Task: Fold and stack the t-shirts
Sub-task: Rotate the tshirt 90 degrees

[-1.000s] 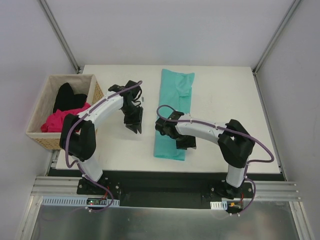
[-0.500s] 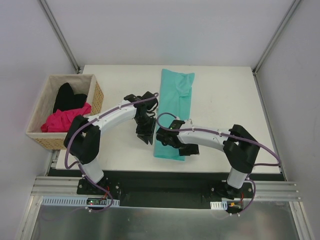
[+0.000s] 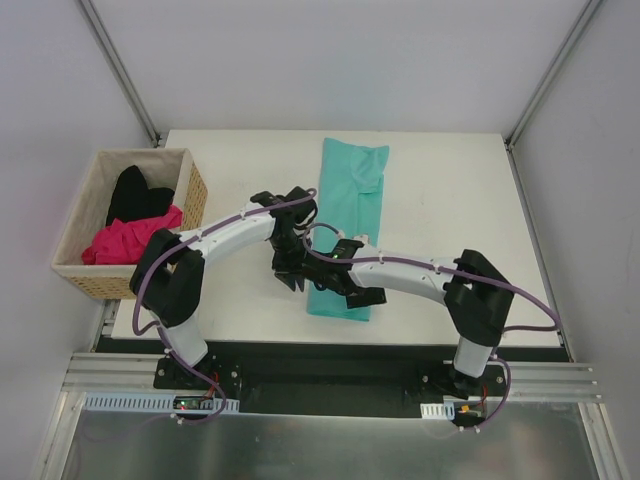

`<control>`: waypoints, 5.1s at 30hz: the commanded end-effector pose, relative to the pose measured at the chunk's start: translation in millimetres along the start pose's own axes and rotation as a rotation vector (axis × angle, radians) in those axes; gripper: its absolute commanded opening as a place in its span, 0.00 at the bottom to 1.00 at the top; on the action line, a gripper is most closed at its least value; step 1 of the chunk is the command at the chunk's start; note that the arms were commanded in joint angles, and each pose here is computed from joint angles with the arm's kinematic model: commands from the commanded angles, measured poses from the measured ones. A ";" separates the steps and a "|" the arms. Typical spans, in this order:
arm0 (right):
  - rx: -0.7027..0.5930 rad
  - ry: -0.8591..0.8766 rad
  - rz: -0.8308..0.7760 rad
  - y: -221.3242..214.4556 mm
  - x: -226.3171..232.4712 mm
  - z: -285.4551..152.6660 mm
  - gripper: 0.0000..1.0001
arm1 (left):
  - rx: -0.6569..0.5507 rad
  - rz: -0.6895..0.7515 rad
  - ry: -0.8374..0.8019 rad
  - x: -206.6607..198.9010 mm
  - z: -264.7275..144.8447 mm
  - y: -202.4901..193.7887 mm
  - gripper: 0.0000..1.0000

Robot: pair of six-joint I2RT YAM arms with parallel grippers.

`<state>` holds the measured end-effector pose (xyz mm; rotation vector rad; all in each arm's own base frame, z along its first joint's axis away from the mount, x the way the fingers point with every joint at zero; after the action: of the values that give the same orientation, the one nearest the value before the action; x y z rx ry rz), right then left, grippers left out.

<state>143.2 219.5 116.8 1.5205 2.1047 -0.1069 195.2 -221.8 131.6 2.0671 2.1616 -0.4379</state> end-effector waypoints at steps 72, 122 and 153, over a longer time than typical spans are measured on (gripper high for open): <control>0.000 0.011 0.098 -1.4 4.8 -14.4 0.01 | -0.041 -0.014 0.091 19.0 -25.0 7.9 0.24; 0.079 -0.098 0.093 -18.2 -2.5 -3.0 0.09 | -0.088 0.044 0.009 -19.7 -46.4 41.2 0.24; 0.145 -0.124 0.183 -46.1 -5.3 19.6 0.53 | -0.064 0.020 0.063 -4.3 -36.4 31.8 0.24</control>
<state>115.3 195.7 87.5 1.6552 1.9193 -0.3310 233.7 -220.6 154.8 2.1011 2.1562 -0.3176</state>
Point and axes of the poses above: each gripper's point midway between its finger pads, its own z axis out along the fingers, its own x axis along the line the jaws close on, y = z × x, the point moved 5 cm from there along -z, back along the fingers, and after that the axes turned 11 degrees about -z, right-handed, at the moved point
